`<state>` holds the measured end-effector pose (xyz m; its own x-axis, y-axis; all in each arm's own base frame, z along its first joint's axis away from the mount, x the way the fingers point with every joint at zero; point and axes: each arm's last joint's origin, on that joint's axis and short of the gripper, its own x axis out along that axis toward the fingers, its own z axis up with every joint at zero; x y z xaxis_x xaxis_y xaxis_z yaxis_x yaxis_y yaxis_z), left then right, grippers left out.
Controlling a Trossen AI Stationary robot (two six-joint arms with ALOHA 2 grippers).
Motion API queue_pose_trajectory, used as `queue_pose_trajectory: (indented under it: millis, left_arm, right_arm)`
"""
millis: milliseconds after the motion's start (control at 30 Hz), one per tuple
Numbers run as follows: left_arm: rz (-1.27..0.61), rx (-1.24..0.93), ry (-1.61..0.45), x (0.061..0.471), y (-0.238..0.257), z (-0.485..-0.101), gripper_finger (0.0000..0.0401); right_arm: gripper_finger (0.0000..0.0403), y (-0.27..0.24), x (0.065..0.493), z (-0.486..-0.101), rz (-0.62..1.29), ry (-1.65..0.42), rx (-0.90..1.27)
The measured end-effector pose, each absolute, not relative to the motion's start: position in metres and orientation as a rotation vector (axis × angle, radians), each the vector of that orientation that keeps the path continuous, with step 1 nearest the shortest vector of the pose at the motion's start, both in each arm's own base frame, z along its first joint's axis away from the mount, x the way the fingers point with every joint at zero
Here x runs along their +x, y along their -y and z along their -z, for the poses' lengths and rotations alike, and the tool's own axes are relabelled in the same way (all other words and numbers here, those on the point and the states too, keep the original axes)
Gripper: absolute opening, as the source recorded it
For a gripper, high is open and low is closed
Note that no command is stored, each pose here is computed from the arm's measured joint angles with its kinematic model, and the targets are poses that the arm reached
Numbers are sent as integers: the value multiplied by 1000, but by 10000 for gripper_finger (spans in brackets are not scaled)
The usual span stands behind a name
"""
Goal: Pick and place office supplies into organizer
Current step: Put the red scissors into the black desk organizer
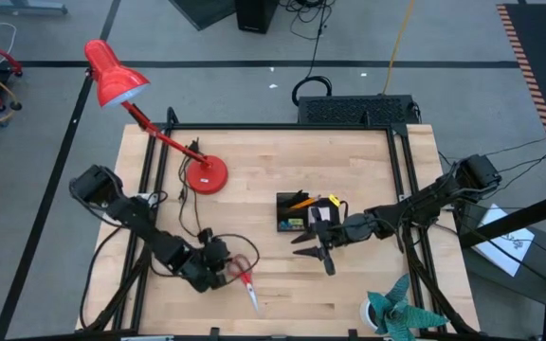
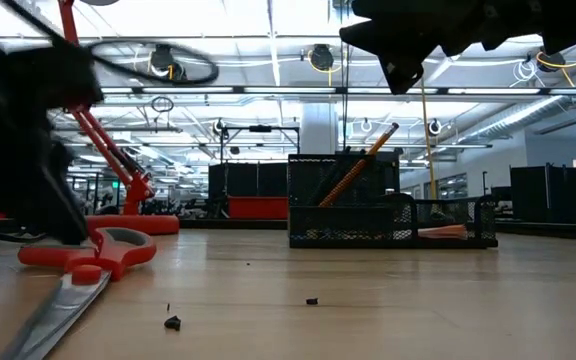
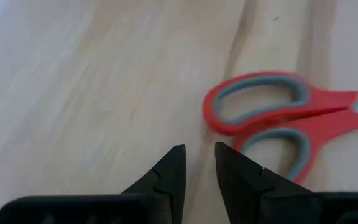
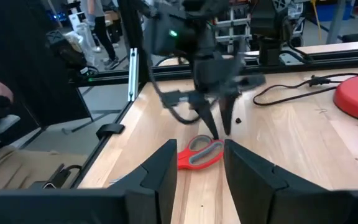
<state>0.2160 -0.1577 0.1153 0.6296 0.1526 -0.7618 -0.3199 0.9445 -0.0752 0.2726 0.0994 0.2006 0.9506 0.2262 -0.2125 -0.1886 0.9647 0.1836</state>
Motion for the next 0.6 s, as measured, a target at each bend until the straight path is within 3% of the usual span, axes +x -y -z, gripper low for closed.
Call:
queue_pose_trajectory:
  millis: [300, 600]
  left_arm:
    - [-2, -231, -902, 223, 207, -152, 92]
    - [59, -206, -968, 261, 223, -114, 92]
  right_arm:
    - [121, -99, 273, -201, -213, -227, 158]
    - [121, -100, 274, -205, -217, -183, 157]
